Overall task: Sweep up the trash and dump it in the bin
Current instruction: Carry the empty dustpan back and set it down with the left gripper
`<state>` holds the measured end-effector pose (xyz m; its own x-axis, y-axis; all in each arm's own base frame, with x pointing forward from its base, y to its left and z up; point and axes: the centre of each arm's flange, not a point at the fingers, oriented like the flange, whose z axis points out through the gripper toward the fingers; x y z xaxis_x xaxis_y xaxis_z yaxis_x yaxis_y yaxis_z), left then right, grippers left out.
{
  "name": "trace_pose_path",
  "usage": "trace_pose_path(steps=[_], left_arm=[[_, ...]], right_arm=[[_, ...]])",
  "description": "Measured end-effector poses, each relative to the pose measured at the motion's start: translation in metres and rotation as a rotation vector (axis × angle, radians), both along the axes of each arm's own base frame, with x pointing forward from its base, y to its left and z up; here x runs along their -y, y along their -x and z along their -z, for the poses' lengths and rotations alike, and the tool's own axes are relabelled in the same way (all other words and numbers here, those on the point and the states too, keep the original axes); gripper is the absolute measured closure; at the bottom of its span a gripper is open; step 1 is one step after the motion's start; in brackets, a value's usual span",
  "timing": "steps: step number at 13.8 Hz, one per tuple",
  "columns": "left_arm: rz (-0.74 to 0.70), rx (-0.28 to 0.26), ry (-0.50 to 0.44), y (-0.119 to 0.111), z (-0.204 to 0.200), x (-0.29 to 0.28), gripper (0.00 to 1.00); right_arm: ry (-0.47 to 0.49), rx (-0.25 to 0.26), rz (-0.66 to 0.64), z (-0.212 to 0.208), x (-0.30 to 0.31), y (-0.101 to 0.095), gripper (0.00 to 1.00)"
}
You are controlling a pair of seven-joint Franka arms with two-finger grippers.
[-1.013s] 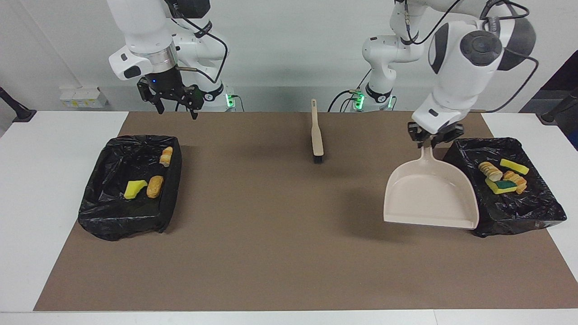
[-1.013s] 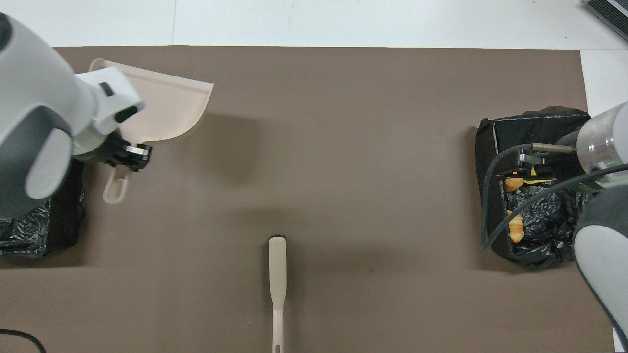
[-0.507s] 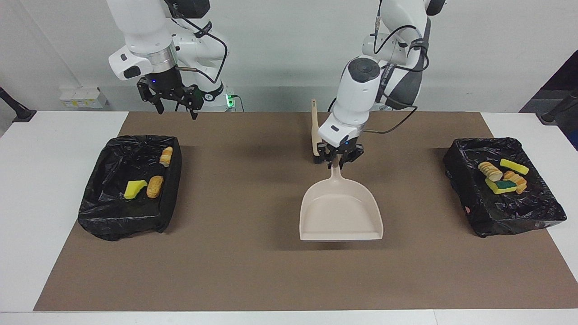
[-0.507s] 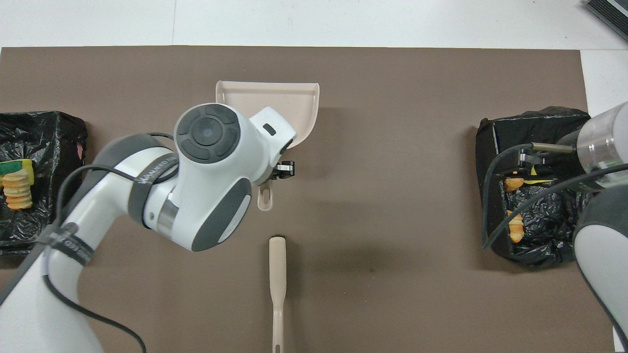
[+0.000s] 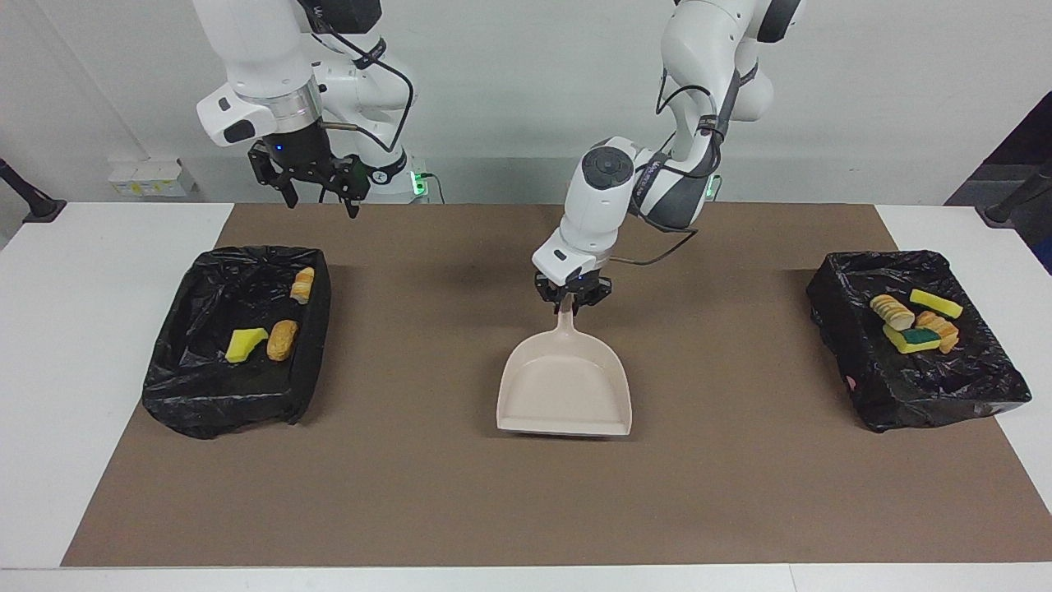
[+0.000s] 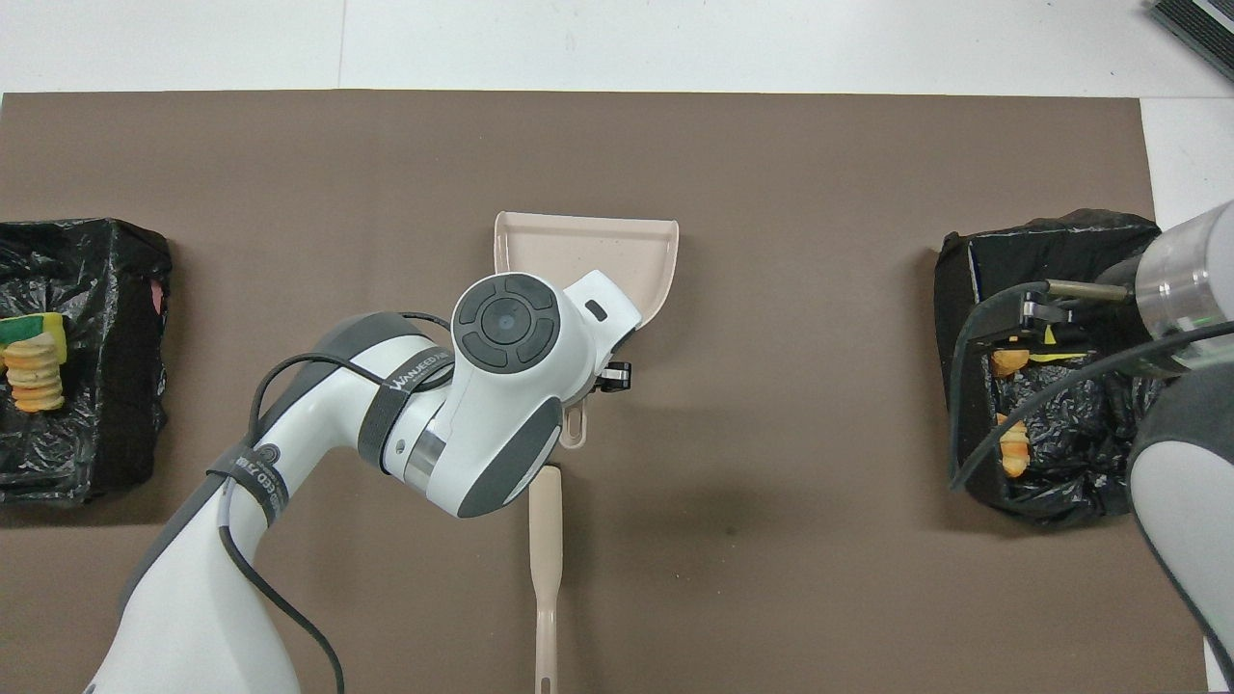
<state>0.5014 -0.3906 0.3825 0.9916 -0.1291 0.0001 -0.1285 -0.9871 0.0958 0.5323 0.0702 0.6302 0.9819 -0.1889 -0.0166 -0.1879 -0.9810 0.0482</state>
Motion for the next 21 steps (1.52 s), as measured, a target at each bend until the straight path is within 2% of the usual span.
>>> trace_pose_path(steps=[5,12,18,20,21], left_arm=[[0.008,-0.016,-0.004,0.013,0.03,0.015,0.69],[-0.011,0.027,0.023,-0.001,0.03,0.007,0.69],[0.0,0.037,0.026,-0.011,0.033,-0.002,0.69],[-0.002,0.055,0.039,-0.013,0.031,-0.001,0.51],[-0.005,0.066,0.048,-0.014,0.03,-0.001,0.39]], right_arm=[[0.0,0.0,0.001,0.0,0.0,0.0,0.0],[0.0,0.0,0.002,0.0,0.001,0.0,0.0],[0.0,0.0,0.002,0.0,0.001,0.0,0.0],[0.0,0.0,0.002,0.0,0.001,0.0,0.0],[0.0,0.0,0.002,0.0,0.001,0.0,0.0]])
